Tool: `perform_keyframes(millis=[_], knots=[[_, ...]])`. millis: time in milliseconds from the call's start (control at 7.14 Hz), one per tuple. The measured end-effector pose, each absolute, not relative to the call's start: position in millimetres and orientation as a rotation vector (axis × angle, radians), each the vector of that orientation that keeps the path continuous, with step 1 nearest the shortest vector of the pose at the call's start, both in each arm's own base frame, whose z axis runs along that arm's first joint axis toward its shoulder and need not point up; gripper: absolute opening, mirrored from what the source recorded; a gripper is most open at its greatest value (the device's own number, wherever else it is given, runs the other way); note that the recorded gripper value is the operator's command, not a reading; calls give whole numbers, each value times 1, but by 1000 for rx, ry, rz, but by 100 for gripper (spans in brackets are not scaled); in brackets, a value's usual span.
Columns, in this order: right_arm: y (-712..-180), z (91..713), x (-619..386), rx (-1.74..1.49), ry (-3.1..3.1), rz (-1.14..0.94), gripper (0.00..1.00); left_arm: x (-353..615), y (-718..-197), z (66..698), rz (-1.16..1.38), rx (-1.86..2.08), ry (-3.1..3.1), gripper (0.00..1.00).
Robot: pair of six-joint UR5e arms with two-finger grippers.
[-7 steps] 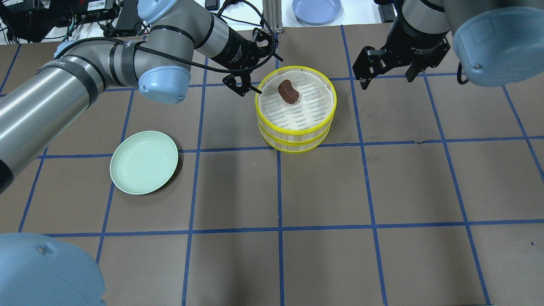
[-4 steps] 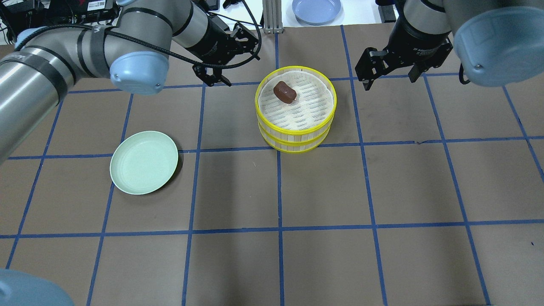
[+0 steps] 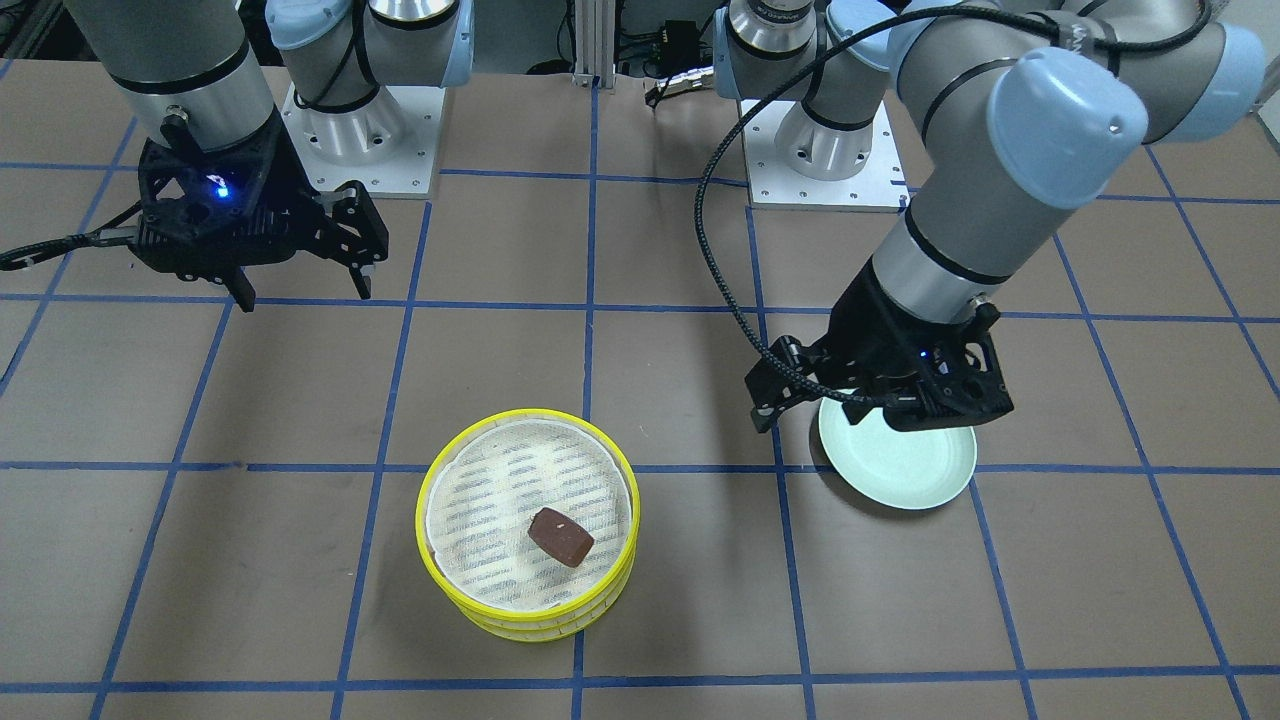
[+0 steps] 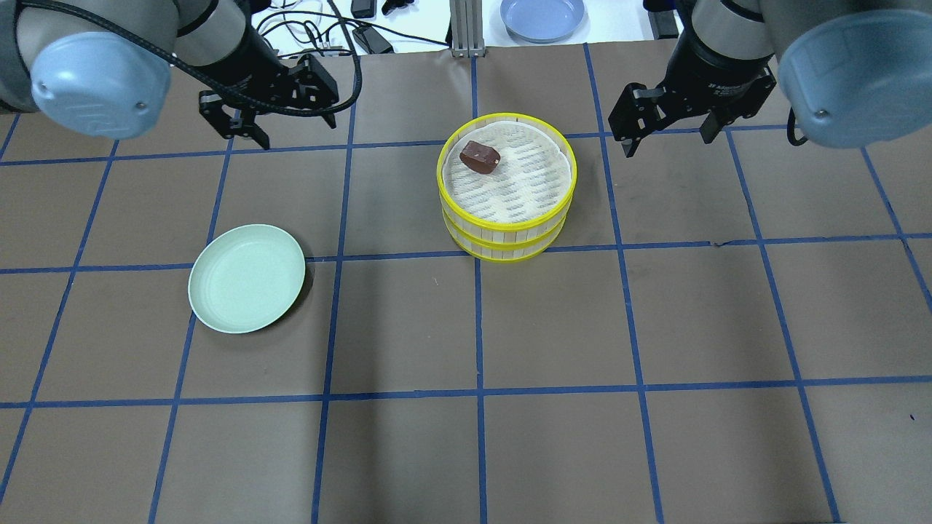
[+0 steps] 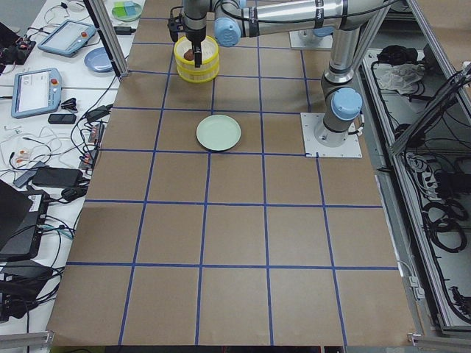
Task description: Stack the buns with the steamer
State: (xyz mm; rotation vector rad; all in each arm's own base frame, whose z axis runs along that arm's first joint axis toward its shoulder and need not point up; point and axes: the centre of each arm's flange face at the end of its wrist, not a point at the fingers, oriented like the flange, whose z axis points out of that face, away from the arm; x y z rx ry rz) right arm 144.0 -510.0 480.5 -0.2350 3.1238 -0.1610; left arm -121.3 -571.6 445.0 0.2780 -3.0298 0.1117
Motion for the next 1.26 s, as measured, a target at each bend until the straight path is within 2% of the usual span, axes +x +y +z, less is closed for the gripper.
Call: perform_keyframes(millis=[560, 1260], knots=[[-510, 479, 144, -234, 3124, -152, 100, -78, -536, 477, 40, 331, -3161, 100], [-510, 478, 145, -230, 3114, -143, 100, -77, -527, 471, 13, 331, -3159, 100]])
